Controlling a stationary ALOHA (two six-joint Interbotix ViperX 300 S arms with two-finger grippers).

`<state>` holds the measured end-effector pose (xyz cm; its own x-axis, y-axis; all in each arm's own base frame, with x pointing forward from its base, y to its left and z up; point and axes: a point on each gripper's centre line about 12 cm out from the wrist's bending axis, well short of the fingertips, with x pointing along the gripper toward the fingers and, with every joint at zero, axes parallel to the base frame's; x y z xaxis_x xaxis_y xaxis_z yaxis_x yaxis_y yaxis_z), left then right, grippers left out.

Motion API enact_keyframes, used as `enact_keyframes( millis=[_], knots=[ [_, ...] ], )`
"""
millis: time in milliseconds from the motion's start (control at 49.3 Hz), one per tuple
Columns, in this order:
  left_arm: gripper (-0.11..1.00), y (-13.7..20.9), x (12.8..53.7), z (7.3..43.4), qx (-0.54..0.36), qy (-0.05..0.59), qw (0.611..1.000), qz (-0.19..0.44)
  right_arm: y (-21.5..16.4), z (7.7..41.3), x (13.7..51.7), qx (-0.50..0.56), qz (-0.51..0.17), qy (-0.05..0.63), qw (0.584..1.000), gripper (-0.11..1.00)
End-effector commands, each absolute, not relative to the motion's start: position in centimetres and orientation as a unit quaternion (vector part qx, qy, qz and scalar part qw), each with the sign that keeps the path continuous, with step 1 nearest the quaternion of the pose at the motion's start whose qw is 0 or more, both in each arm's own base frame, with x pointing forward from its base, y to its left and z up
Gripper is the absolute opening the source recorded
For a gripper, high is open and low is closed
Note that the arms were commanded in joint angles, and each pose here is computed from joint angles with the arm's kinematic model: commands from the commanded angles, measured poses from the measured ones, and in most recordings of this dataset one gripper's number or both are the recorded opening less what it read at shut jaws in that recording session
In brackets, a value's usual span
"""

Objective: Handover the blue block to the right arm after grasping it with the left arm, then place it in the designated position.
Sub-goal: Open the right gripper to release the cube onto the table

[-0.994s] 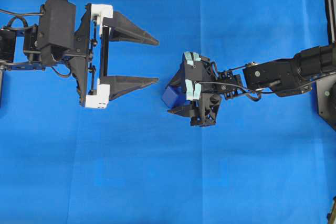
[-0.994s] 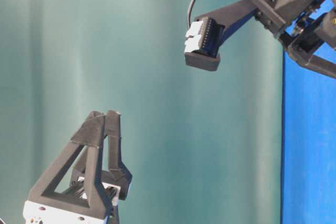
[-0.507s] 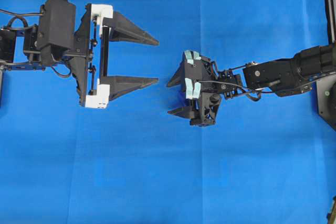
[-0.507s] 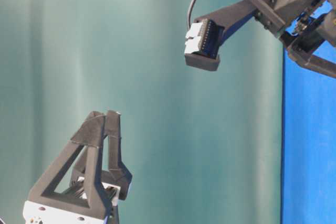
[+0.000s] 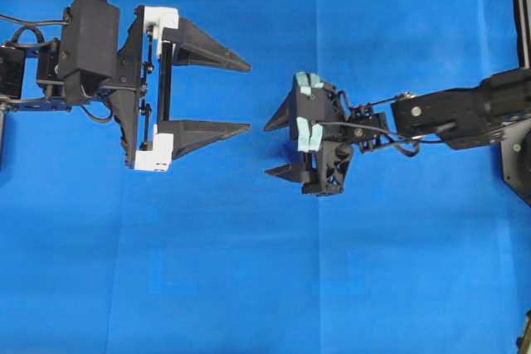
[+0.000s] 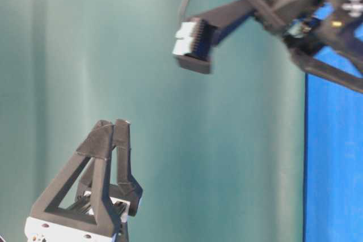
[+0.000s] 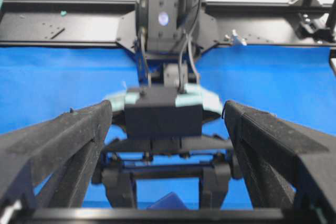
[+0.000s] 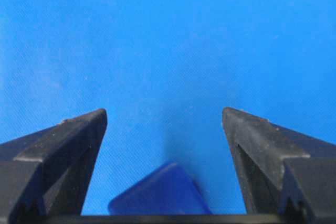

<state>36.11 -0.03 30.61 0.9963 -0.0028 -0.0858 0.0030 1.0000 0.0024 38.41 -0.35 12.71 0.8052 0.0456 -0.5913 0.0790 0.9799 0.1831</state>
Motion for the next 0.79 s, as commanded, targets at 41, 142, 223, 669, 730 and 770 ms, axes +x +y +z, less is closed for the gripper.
enact_keyframes(
  millis=[41,142,223,669,730,770],
  knots=[
    [0.91,-0.1,36.0,32.1,0.003,0.021,1.0,-0.003,-0.6,16.5,37.9,0.092,-0.017,0.288,0.953,0.8],
    [0.91,-0.1,36.1,32.1,0.004,0.021,1.0,-0.003,-0.8,18.9,37.0,0.088,-0.026,0.28,0.956,0.8],
    [0.91,-0.1,36.1,32.2,0.004,0.021,1.0,-0.003,-0.9,20.7,36.2,0.084,-0.031,0.27,0.959,0.8],
    [0.91,-0.1,36.2,32.3,0.002,0.019,1.0,-0.002,-1.4,28.1,30.2,0.079,-0.051,0.202,0.975,0.8],
    [0.91,-0.1,36.2,32.3,0.001,0.019,1.0,-0.003,-1.4,28.7,29.4,0.078,-0.052,0.195,0.976,0.8],
    [0.91,-0.2,36.3,32.2,0.002,0.02,1.0,-0.003,-1.4,29.1,28.9,0.078,-0.053,0.19,0.977,0.8]
  ],
)
